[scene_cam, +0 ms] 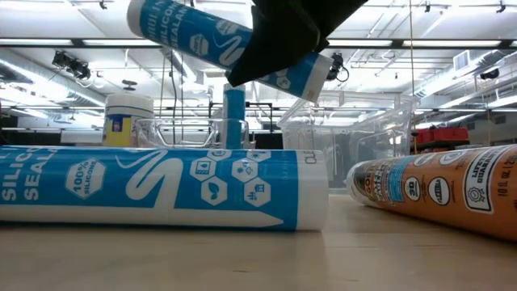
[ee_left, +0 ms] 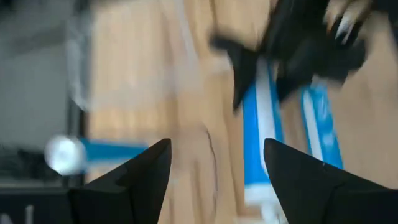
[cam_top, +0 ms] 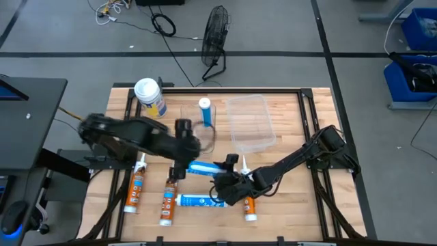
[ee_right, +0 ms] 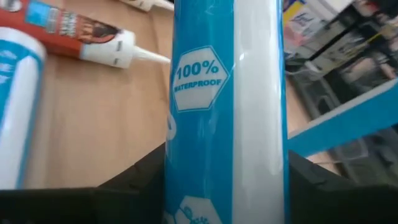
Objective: Pick & place silicon tubes, Sealant and Lysol wipes
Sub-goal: Put the top blue sealant into the left transparent bin
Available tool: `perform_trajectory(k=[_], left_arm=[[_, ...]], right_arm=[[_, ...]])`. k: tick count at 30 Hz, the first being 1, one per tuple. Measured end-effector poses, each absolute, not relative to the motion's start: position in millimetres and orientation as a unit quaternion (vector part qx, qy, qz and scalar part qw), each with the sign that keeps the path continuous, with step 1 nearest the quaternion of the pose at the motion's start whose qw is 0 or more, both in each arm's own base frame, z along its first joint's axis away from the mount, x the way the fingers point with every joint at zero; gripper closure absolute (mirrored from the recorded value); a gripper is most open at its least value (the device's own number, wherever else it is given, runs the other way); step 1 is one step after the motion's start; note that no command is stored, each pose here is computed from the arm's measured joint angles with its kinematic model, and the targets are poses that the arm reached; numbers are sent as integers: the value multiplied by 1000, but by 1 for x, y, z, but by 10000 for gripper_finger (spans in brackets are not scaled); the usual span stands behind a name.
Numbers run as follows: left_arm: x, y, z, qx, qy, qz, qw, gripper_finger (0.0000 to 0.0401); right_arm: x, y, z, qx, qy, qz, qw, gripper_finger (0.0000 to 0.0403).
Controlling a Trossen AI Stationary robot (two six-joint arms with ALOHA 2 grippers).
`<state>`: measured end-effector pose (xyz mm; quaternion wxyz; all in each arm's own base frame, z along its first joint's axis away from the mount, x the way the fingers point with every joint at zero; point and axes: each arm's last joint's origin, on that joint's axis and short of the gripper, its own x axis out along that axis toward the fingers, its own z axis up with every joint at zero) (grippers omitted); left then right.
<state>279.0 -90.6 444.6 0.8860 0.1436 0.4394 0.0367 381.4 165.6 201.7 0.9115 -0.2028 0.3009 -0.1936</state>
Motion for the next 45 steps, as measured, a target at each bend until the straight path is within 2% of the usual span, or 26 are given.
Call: perform_trajectory(k=[4,8,13,20,26,30,36,41,45], left_arm=[[250,-94,480,150,326,29,933,142],[225,-99,502,169,261,17,950,142],[204,-103,514,186,221,21,957,142],[191,-107,524,207,182,5,961,142],[184,-105,528,221,170,0,960,142],[172,-97,539,202,136,-3,970,142],[155,-90,560,168,52,-59,983,142],[160,-87,553,176,50,-49,982,143],[166,-86,524,206,27,-51,977,150]], right_arm=[[377,169,210,-213,285,-212,910,198],[372,171,222,-226,264,-239,907,198],[369,171,240,-239,231,-271,903,198],[362,168,284,-242,174,-263,917,198],[356,167,317,-231,119,-211,942,198],[356,168,322,-241,106,-192,945,198],[356,168,322,-246,105,-195,944,198],[353,175,323,-245,101,-186,946,198],[349,182,323,-239,94,-176,950,198]])
